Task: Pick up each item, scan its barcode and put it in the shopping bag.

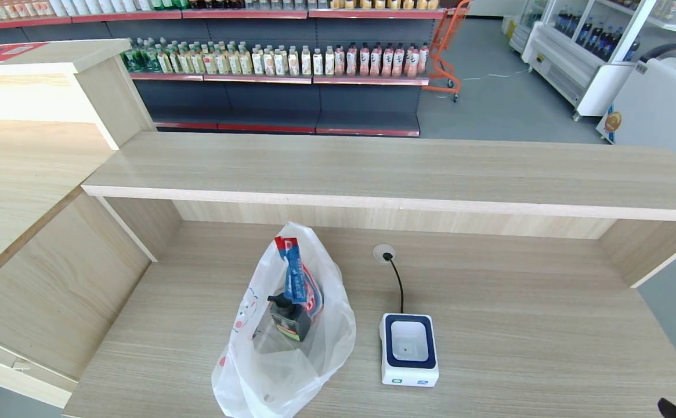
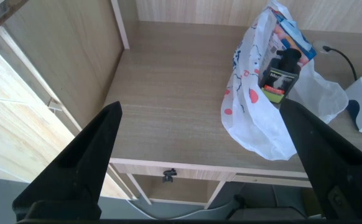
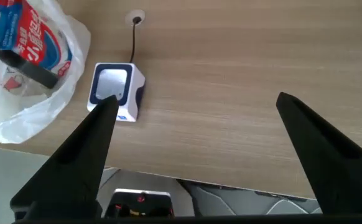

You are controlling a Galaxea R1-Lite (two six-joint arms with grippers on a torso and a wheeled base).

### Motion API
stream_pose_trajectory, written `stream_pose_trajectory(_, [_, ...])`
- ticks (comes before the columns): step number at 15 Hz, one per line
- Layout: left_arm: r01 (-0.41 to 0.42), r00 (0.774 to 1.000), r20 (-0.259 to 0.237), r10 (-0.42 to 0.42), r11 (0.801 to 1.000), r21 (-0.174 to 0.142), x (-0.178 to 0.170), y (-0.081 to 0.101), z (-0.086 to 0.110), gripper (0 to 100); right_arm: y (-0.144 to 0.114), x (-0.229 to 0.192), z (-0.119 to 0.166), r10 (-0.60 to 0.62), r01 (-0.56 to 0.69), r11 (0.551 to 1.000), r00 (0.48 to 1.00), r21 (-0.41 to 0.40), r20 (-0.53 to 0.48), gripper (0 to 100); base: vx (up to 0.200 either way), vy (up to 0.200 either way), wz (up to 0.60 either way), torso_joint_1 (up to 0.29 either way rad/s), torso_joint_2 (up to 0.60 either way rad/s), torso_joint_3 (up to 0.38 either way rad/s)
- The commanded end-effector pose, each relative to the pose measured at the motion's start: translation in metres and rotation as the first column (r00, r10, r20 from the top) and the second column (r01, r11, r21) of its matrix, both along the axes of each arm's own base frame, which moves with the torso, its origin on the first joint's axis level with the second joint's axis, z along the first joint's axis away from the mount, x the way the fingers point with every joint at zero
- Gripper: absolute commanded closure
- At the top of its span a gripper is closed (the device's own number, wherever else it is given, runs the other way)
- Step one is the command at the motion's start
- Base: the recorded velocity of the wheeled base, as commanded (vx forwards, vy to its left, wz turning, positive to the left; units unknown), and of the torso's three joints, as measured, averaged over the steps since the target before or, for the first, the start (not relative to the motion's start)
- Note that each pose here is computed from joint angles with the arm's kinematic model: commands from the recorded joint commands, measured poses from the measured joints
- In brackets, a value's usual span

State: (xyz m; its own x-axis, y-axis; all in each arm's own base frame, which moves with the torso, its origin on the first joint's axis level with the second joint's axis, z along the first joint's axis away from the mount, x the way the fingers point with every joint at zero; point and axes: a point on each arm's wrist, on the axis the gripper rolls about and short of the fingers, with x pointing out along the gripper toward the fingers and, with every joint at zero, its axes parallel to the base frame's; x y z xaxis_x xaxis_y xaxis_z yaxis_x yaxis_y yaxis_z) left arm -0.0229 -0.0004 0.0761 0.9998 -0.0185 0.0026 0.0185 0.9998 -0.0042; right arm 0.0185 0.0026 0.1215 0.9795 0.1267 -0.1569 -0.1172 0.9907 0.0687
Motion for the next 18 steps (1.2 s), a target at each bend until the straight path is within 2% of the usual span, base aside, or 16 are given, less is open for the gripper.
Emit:
stream_pose_trajectory(1, [0.0, 1.0, 0.001, 0.0, 1.0, 0.0, 0.0, 0.0, 0.0, 0, -0.0008, -0.0376, -0.0406, -0.103, 0.106, 0.994, 0.988, -0.021, 0.113, 0, 0.0, 0.0, 0.0, 0.0, 0.0, 0.0])
stream_pose_trajectory(2, [0.0, 1.0, 0.001, 0.0, 1.0, 0.0, 0.0, 0.0, 0.0, 0, -0.0013, -0.0425, -0.0423, -0.071, 0.08, 0.996, 0.982, -0.045, 0.174, 0, 0.0, 0.0, 0.0, 0.0, 0.0, 0.0])
stream_pose_trajectory(3, [0.0, 1.0, 0.001, 0.0, 1.0, 0.0, 0.0, 0.0, 0.0, 0, -0.0015, -0.0423, -0.0422, -0.078, 0.088, 0.995, 0.98, -0.051, 0.181, 0, 0.0, 0.0, 0.0, 0.0, 0.0, 0.0])
stream_pose_trajectory(15, [0.0, 1.0, 0.001, 0.0, 1.0, 0.0, 0.0, 0.0, 0.0, 0, -0.002, -0.0416, -0.0465, -0.101, 0.11, 0.993, 0.983, -0.048, 0.155, 0, 0.0, 0.0, 0.0, 0.0, 0.0, 0.0])
stream_pose_trajectory(16, [0.0, 1.0, 0.001, 0.0, 1.0, 0.0, 0.0, 0.0, 0.0, 0, -0.002, -0.0417, -0.046, -0.099, 0.108, 0.993, 0.983, -0.051, 0.157, 100, 0.0, 0.0, 0.0, 0.0, 0.0, 0.0])
stream_pose_trajectory(18, [0.0, 1.0, 0.0, 0.0, 1.0, -0.002, 0.0, 0.0, 0.0, 0, -0.002, -0.0417, -0.0459, -0.099, 0.108, 0.993, 0.982, -0.051, 0.158, 100, 0.0, 0.0, 0.0, 0.0, 0.0, 0.0])
